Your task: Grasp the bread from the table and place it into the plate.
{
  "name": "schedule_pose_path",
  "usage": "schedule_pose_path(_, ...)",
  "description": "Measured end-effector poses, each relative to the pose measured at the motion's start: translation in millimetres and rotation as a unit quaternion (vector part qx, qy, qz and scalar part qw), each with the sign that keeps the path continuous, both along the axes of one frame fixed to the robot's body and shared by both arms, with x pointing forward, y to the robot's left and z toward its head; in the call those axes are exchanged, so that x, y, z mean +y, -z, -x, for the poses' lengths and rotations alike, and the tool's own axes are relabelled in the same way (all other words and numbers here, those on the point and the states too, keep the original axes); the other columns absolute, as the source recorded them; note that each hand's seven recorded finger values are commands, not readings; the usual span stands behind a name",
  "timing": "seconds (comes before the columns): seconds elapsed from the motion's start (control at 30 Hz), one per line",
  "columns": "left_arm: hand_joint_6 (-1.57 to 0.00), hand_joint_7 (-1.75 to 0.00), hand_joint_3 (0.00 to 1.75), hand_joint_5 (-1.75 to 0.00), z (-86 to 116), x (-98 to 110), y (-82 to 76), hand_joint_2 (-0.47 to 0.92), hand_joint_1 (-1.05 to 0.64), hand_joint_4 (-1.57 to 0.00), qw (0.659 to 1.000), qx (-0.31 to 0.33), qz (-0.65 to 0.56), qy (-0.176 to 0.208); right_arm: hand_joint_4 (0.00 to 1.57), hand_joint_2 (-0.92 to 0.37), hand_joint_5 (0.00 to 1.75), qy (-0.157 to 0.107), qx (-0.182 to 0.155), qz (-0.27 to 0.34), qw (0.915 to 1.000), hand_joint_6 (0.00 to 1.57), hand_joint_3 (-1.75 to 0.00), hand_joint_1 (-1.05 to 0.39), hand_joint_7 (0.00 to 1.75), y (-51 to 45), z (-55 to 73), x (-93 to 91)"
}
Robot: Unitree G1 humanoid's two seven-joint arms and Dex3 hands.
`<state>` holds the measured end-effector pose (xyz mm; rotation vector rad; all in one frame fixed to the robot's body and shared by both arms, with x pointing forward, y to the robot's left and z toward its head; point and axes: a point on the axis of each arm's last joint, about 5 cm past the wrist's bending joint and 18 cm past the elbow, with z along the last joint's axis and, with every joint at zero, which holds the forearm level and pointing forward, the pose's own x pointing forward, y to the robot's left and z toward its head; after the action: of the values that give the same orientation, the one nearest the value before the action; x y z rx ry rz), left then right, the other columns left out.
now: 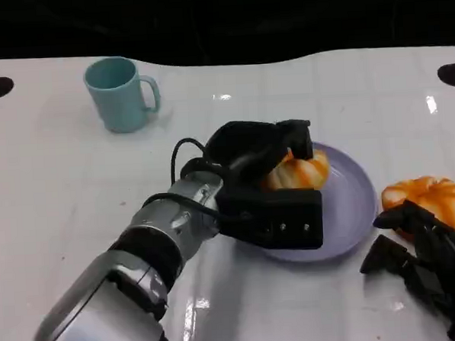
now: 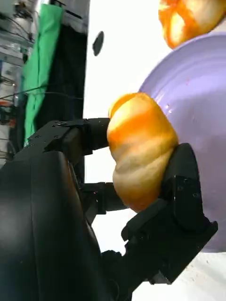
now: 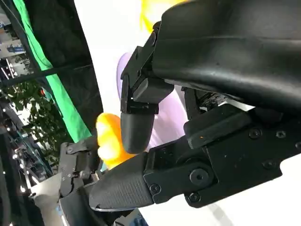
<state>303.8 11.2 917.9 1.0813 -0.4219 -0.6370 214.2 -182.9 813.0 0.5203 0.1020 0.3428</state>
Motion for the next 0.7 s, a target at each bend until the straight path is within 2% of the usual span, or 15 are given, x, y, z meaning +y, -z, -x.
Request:
schedule_pose_path(0.03,-0.48,-0.43,0.35,-1.05,-0.2,-0.1,-0.4,0.88,-0.40,-0.41,1.000,0.006,-0.004,0.003,0.64,-0.92,1.58,0.000,0.000,0.000,1.0000,0.58,-0.17,-0.54,1.28,-0.1,0.0,0.1)
schedule_pose_path(0.07,-0.47,-0.34,0.31,-0.97,-0.6,-0.1,-1.0,0.90,-0.42,-0.39,1.000,0.015,-0.012,0.008,0.64,-0.92,1.58,0.001,0.000,0.001,1.0000,0.58,-0.16,-0.54,1.28,-0.3,-0.1,0.2)
schedule_pose_path(0.13,-0.46,-0.26,0.28,-0.90,-0.9,0.0,-1.5,0.92,-0.43,-0.36,0.999,0.031,-0.024,0.016,0.65,-0.92,1.58,0.004,0.001,0.003,1.0000,0.59,-0.16,-0.54,1.28,-0.5,0.0,0.6)
schedule_pose_path(0.17,-0.35,-0.16,0.31,-0.67,-1.0,0.0,-1.6,0.92,-0.61,-0.16,0.999,0.036,-0.026,0.017,0.64,-0.92,1.57,0.005,0.001,0.004,1.0000,0.58,-0.17,-0.55,1.27,-0.6,-0.1,0.7)
schedule_pose_path(0.23,-0.26,-0.08,0.36,-0.48,-2.3,0.8,-3.0,0.92,-0.76,-0.04,0.998,0.050,-0.042,0.022,0.63,-0.92,1.57,0.004,0.000,0.007,1.0000,0.58,-0.18,-0.54,1.27,-0.7,0.0,0.8)
schedule_pose_path(0.33,-0.23,-0.04,0.45,-0.40,-5.5,3.9,-6.3,0.92,-0.87,-0.01,0.995,0.067,-0.071,0.031,0.63,-0.92,1.57,0.003,0.000,0.004,1.0000,0.58,-0.19,-0.54,1.27,-0.6,0.1,0.6)
schedule_pose_path(0.43,-0.22,-0.04,0.47,-0.38,-8.5,6.3,-10.7,0.92,-0.88,0.00,0.994,0.066,-0.082,0.036,0.63,-0.92,1.57,0.002,0.000,0.005,1.0000,0.58,-0.19,-0.54,1.27,-0.6,0.1,0.4)
schedule_pose_path(0.6,-0.22,-0.03,0.74,-0.37,-10.4,7.3,-15.8,0.92,-1.00,-0.01,0.994,0.054,-0.080,0.045,0.62,-0.92,1.57,0.001,-0.001,0.005,1.0000,0.57,-0.21,-0.53,1.28,-0.6,0.1,0.3)
schedule_pose_path(0.7,-0.23,-0.03,0.78,-0.38,-11.5,9.7,-18.1,0.92,-1.01,-0.01,0.995,0.046,-0.076,0.051,0.62,-0.92,1.56,0.001,0.000,0.005,1.0000,0.57,-0.21,-0.52,1.27,-0.6,0.1,0.3)
